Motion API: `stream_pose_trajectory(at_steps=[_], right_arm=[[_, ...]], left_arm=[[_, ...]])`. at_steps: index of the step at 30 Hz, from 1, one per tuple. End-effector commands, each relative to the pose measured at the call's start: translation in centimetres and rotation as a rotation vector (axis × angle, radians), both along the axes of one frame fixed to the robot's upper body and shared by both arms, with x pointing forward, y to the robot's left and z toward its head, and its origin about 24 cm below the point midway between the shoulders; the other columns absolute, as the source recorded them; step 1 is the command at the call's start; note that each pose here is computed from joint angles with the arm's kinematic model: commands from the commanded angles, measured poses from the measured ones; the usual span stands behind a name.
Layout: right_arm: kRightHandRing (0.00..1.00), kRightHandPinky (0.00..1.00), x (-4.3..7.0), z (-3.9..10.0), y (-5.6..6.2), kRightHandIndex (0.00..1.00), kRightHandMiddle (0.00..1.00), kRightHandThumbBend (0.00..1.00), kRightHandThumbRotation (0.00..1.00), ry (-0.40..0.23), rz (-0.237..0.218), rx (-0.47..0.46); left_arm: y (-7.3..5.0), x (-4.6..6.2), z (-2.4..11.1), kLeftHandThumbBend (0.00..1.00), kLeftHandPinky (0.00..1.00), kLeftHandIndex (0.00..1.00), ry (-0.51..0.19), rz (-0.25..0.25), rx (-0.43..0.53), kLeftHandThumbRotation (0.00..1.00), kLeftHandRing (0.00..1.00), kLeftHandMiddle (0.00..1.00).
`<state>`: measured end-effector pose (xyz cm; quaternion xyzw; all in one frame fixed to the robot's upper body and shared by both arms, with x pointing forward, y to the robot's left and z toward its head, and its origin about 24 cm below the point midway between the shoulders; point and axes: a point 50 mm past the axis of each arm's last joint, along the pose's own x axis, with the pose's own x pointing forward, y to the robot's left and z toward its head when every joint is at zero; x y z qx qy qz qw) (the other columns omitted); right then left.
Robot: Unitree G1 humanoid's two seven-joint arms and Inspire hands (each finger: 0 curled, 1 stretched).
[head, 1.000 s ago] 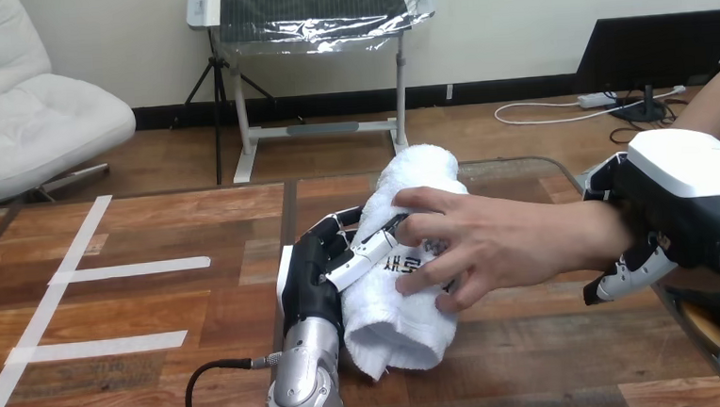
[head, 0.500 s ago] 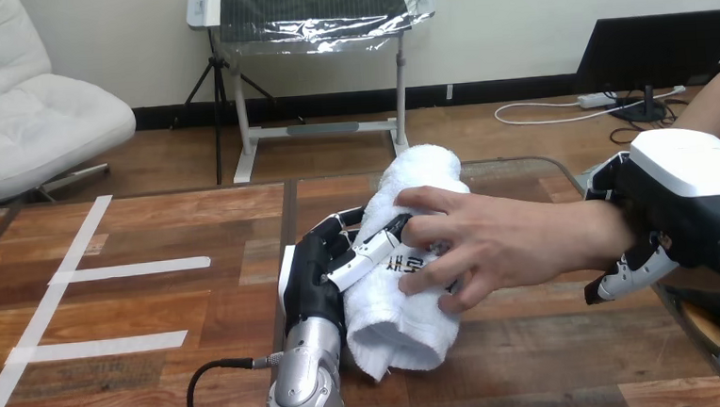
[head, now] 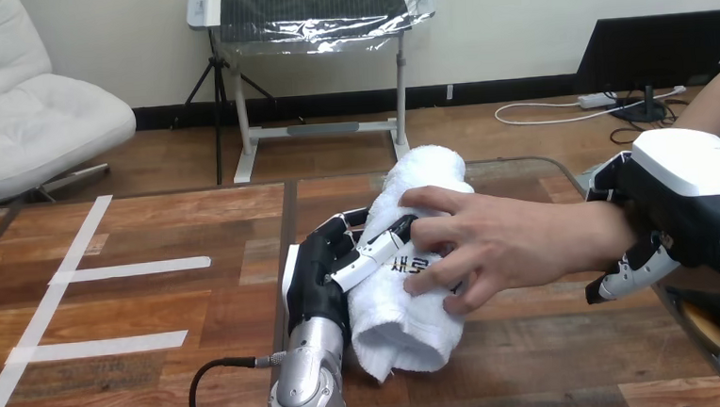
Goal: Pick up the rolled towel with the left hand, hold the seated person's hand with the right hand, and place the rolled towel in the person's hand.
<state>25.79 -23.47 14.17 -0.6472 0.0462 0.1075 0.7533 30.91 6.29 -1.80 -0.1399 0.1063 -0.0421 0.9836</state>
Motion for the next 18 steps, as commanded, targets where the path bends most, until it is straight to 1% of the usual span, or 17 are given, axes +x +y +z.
stream_pose_trajectory(at_steps=[1,7,12,18], right_arm=[[0.42,0.37,0.01,2.94,1.34,0.48,0.48,0.86,0.0,-0.156,0.046,0.064],[0.41,0.36,0.01,2.9,1.31,0.48,0.47,0.87,0.0,-0.162,0.055,0.066],[0.4,0.34,0.01,2.89,1.31,0.48,0.47,0.87,0.0,-0.161,0.053,0.061],[0.39,0.34,0.02,2.9,1.31,0.48,0.47,0.87,0.0,-0.158,0.048,0.06]], left_arm=[[-10.88,-0.04,7.54,0.67,0.23,0.47,-0.231,-0.278,-0.25,0.04,0.32,0.41],[-10.91,-0.02,7.58,0.69,0.23,0.47,-0.235,-0.301,-0.251,0.06,0.32,0.4],[-10.94,-0.02,7.66,0.7,0.23,0.47,-0.243,-0.317,-0.246,0.06,0.32,0.4],[-10.93,0.0,7.84,0.71,0.24,0.47,-0.263,-0.357,-0.253,0.08,0.33,0.42]])
